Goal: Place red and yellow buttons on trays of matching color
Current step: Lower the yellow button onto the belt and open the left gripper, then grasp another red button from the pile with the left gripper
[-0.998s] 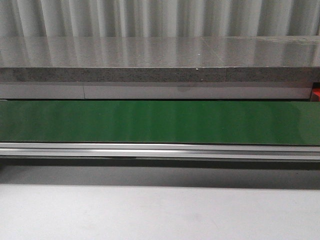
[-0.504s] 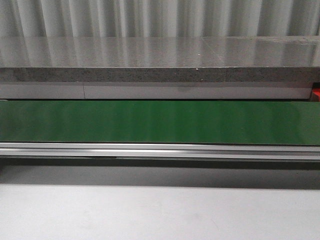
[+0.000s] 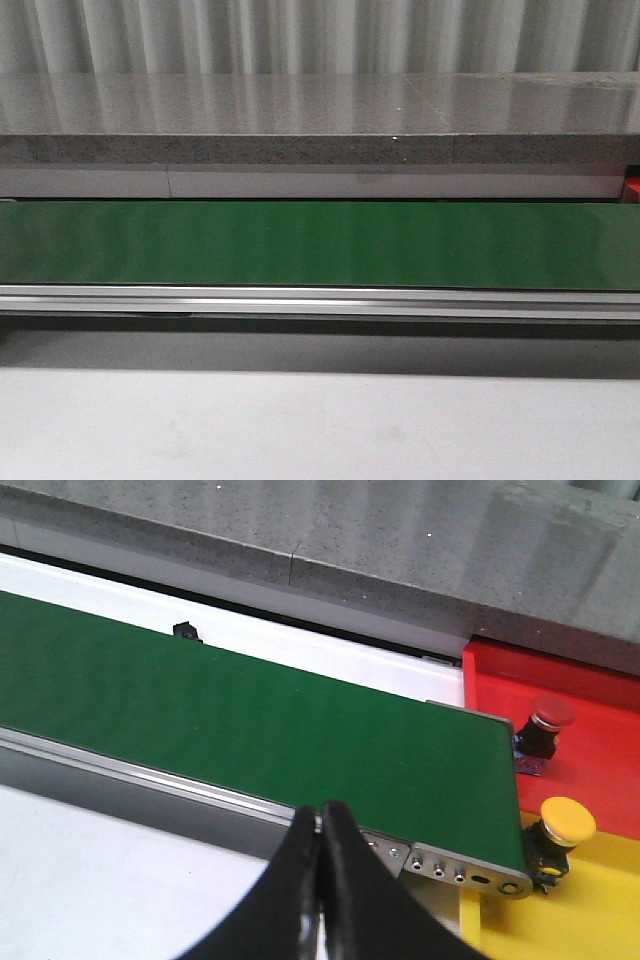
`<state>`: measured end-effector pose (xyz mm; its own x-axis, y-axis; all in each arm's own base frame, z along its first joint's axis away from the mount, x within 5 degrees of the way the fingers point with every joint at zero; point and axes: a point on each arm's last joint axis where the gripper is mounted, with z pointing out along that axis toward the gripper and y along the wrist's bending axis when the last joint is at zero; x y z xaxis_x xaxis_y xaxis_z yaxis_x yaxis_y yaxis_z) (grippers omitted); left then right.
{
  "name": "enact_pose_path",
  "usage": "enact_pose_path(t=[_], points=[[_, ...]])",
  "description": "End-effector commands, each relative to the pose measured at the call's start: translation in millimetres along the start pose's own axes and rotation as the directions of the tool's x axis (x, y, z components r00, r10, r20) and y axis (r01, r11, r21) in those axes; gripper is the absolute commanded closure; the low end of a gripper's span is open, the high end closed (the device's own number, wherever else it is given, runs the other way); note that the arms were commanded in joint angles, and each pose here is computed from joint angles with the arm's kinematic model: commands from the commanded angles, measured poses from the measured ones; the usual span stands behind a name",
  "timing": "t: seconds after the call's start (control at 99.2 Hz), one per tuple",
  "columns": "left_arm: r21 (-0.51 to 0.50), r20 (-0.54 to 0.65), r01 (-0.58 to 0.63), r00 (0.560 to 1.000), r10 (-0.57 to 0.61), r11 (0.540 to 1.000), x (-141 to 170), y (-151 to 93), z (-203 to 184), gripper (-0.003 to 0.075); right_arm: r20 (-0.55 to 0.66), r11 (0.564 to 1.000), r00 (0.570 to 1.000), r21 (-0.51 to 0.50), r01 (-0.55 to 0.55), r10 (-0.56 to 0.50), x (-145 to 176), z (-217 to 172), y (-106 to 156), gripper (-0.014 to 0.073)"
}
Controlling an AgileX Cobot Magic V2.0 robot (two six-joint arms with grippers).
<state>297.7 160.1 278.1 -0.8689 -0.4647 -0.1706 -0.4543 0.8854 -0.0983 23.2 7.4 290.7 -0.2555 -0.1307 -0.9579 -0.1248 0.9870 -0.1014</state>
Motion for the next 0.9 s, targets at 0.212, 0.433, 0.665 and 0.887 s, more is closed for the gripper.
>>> enact_pose_path(t=[0.212,0.433,0.665,0.887], points=[[-0.003,-0.05,0.051,0.997,-0.051,0.999,-21,7,49,0.0195,0.078,1.0,0.997,0.011,0.0,-0.001,-12,-2,-2,0.0662],[-0.034,-0.023,0.063,0.998,-0.064,0.997,-31,12,73,0.0195,0.078,1.0,0.997,0.011,0.0,-0.001,-12,-2,-2,0.0662],[-0.034,0.029,0.087,0.996,-0.086,0.996,-37,13,76,0.0229,0.078,1.0,0.997,0.011,0.0,-0.001,-12,-2,-2,0.0662],[-0.033,-0.013,0.088,0.996,-0.088,0.996,-33,13,76,0.0473,0.078,1.0,0.997,0.011,0.0,-0.001,-12,-2,-2,0.0662]])
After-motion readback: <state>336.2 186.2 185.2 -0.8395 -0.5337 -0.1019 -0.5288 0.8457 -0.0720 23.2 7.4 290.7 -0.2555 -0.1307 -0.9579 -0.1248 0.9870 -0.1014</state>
